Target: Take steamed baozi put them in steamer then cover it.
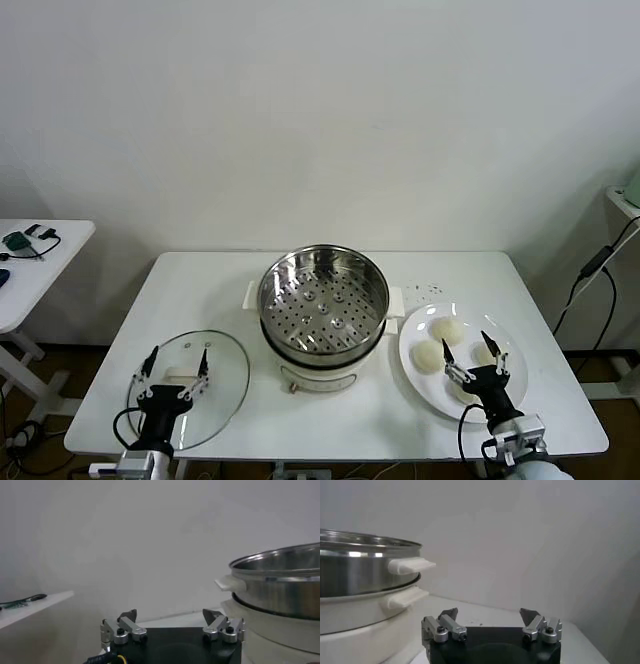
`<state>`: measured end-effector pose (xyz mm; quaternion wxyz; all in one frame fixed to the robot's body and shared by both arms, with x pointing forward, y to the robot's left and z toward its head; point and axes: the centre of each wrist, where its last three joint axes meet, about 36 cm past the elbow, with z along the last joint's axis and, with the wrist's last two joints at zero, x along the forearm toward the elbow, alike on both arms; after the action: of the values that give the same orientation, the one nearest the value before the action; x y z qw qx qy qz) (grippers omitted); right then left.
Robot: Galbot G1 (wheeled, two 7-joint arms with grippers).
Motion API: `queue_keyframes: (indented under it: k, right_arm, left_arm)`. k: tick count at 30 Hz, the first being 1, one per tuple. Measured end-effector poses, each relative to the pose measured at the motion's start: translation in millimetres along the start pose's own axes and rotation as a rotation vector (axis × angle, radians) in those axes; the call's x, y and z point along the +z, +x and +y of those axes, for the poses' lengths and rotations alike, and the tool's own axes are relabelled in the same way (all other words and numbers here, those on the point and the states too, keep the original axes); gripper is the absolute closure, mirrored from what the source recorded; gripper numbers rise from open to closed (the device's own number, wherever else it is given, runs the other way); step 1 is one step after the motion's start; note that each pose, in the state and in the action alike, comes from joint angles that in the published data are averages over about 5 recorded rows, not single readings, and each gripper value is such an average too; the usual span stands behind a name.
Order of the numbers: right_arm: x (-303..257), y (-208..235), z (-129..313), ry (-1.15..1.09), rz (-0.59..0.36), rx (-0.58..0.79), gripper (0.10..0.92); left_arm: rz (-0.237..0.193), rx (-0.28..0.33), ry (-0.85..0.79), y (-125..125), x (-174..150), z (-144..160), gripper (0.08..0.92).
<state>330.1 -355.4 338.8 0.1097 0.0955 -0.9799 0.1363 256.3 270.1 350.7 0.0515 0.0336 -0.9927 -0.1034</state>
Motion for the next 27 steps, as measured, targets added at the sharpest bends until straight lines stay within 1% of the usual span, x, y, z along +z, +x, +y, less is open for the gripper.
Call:
queue_keyframes:
  k: [2,9,16,21,27]
  right_arm:
    - [-2.0,-2.0,-7.9,0.029,0.021,-0.025,0.2]
    - [-25.7,-24.5,-72.8,0.281,0.174,-0.227,0.2]
    - [-68.3,-71.2,-126.8,0.563,0.307,-0.459,0.2]
    - [-102.1,-114.8,-144.8,0.725,0.392,-0.618,0.2]
    - [-139.7,-166.7,-149.5,0.868,0.503,-0.773,0.2]
  left_arm:
    - [0.001,0.001,-0.001,-0.4,0.1,-0.5,0.177]
    - [0.002,0.015,-0.011,-3.3,-1.5,-2.8,0.177]
    - [0.001,0.027,-0.012,-3.4,-2.3,-5.8,0.177]
    - [0.009,0.026,-0.012,-0.7,0.3,-5.8,0.177]
    - [0.02,0.015,-0.012,0.5,3.1,-4.1,0.177]
